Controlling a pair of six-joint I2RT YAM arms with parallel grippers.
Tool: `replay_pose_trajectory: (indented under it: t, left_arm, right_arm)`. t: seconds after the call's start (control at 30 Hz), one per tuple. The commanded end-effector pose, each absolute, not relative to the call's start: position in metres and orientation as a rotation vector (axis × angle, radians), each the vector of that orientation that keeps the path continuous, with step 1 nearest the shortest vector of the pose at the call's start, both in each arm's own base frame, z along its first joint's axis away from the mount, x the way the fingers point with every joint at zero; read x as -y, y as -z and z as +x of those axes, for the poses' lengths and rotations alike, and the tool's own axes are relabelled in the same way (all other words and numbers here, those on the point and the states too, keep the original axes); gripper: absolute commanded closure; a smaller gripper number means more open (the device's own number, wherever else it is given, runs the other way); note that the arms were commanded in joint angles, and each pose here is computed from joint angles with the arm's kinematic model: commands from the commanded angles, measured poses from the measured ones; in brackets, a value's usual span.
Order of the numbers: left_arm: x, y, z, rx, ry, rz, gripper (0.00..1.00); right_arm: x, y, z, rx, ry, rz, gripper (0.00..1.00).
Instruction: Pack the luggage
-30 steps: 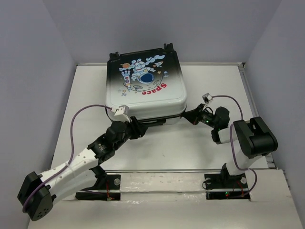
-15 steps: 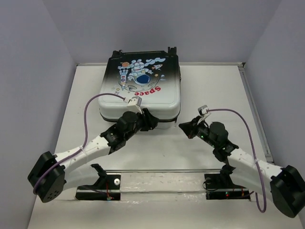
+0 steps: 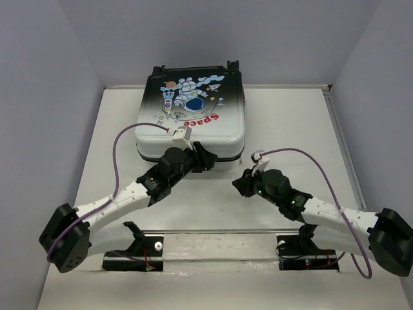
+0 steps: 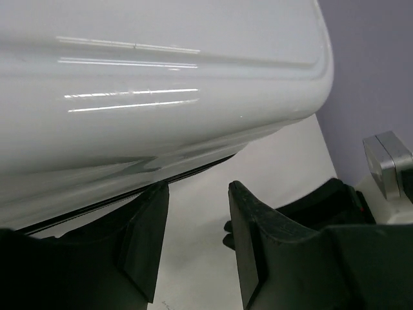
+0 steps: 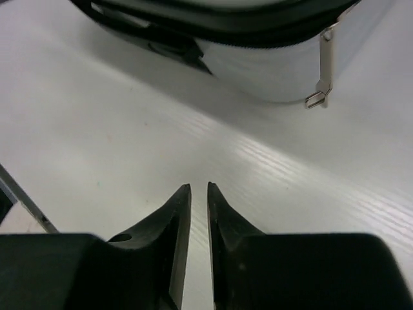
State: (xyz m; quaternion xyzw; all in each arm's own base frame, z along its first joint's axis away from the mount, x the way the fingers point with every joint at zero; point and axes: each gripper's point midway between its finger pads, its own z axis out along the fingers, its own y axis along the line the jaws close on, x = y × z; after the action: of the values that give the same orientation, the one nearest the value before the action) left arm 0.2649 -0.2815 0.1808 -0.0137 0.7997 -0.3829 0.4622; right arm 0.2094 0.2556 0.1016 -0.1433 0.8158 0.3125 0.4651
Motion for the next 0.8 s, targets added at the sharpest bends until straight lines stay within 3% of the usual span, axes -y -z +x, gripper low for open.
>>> replay_pose_trajectory:
  t: [0.0,0.03,0.17,0.43,0.77]
  left_arm:
    - [0.269,-0.212,0.264,-1.845,0.973,-0.058,0.47]
    - [0.266,-0.212,0.262,-1.848,0.970,-0.059,0.47]
    - [0.259,-0.203,0.255,-1.867,0.961,-0.066,0.47]
    - [0.258,-0.190,0.244,-1.912,0.966,-0.021,0.47]
    - [0.259,-0.184,0.241,-1.935,0.971,-0.011,0.47]
  right_arm:
    - [-0.207,-0.130,0.264,-1.870,-0.627,-0.190,0.67]
    - [-0.186,-0.130,0.279,-1.858,-0.620,-0.176,0.58]
    - [-0.195,-0.147,0.289,-1.754,-0.729,-0.377,0.44]
    - [-0.230,-0.142,0.301,-1.707,-0.799,-0.678,0.43]
    - [-0.239,-0.143,0.333,-1.608,-0.745,-0.677,0.43]
